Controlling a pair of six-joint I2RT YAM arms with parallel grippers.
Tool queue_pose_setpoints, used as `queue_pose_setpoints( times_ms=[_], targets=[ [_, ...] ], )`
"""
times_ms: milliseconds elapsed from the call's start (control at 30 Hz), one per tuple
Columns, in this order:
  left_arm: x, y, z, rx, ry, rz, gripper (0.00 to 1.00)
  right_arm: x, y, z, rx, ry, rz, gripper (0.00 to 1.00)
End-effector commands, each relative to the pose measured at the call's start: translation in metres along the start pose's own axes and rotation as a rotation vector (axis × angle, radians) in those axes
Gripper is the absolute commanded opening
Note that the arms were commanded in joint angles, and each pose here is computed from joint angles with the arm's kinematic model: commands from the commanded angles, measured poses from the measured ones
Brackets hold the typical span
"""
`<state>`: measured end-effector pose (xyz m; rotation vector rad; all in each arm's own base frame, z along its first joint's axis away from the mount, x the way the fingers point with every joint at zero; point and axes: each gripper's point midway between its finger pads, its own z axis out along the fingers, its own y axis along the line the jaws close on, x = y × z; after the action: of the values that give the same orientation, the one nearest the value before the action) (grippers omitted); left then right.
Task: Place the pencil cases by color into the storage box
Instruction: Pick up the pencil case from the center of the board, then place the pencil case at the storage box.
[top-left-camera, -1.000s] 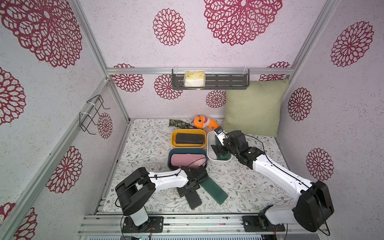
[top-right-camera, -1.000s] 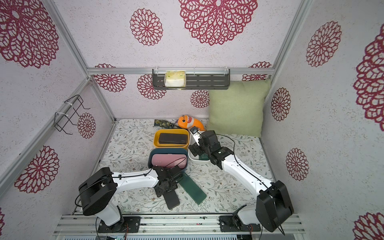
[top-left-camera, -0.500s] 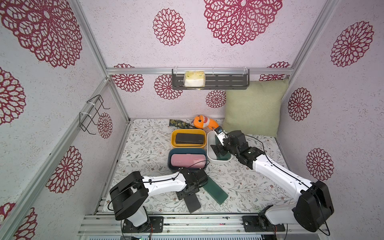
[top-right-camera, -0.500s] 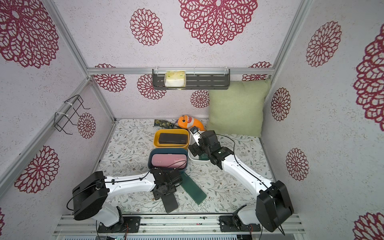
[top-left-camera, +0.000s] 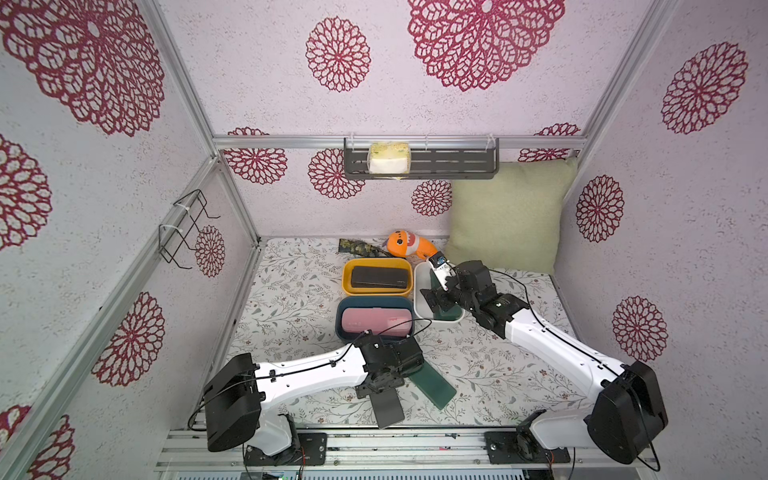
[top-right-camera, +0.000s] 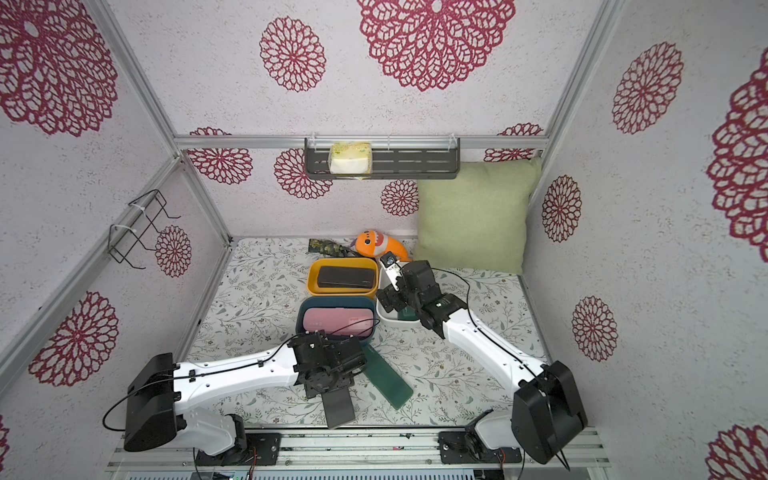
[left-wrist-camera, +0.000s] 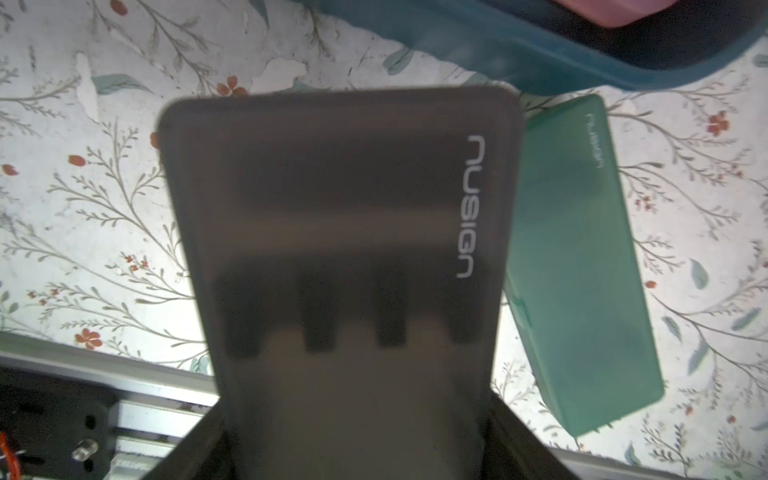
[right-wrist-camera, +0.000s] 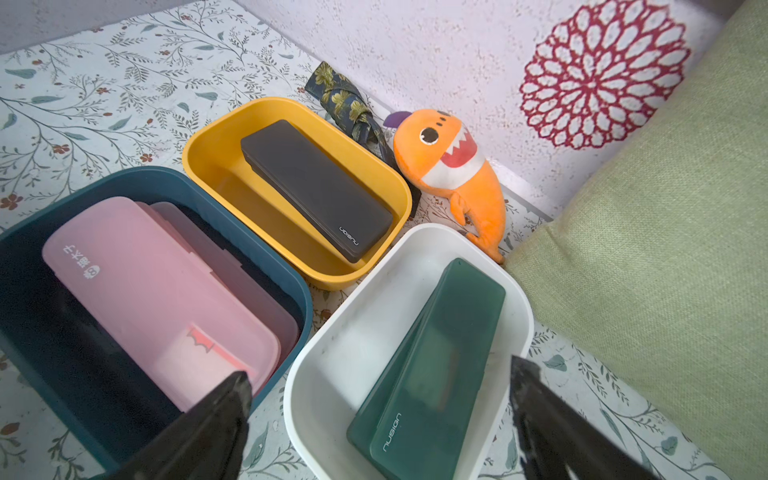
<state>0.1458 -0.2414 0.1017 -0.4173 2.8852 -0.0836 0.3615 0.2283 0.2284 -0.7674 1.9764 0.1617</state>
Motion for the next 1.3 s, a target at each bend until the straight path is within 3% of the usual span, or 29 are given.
queue_pose_setpoints(
  times_ms=[0,333,600,967,1267],
  targets=[
    [-0.008,0.0,-0.02,0.001,-0.036,0.078,0.4,-0.022,-0.003,-0.008,0.005,-0.054,0.027,0.99],
    [-0.051,-0.024,-0.045,0.027,-0.119,0.183,0.4,-0.021,-0.023,-0.012,0.108,-0.021,0.061,0.99],
    [-0.098,-0.054,-0.044,0.147,-0.165,0.205,0.4,-0.025,-0.061,-0.026,0.267,-0.023,0.158,0.99],
    [-0.151,-0.094,-0.019,0.163,-0.163,0.342,0.4,-0.011,-0.088,-0.032,0.357,0.014,0.237,0.99],
    [-0.207,-0.096,-0.03,0.12,-0.197,0.467,0.41,-0.006,-0.099,-0.036,0.379,0.03,0.243,0.99]
  ],
)
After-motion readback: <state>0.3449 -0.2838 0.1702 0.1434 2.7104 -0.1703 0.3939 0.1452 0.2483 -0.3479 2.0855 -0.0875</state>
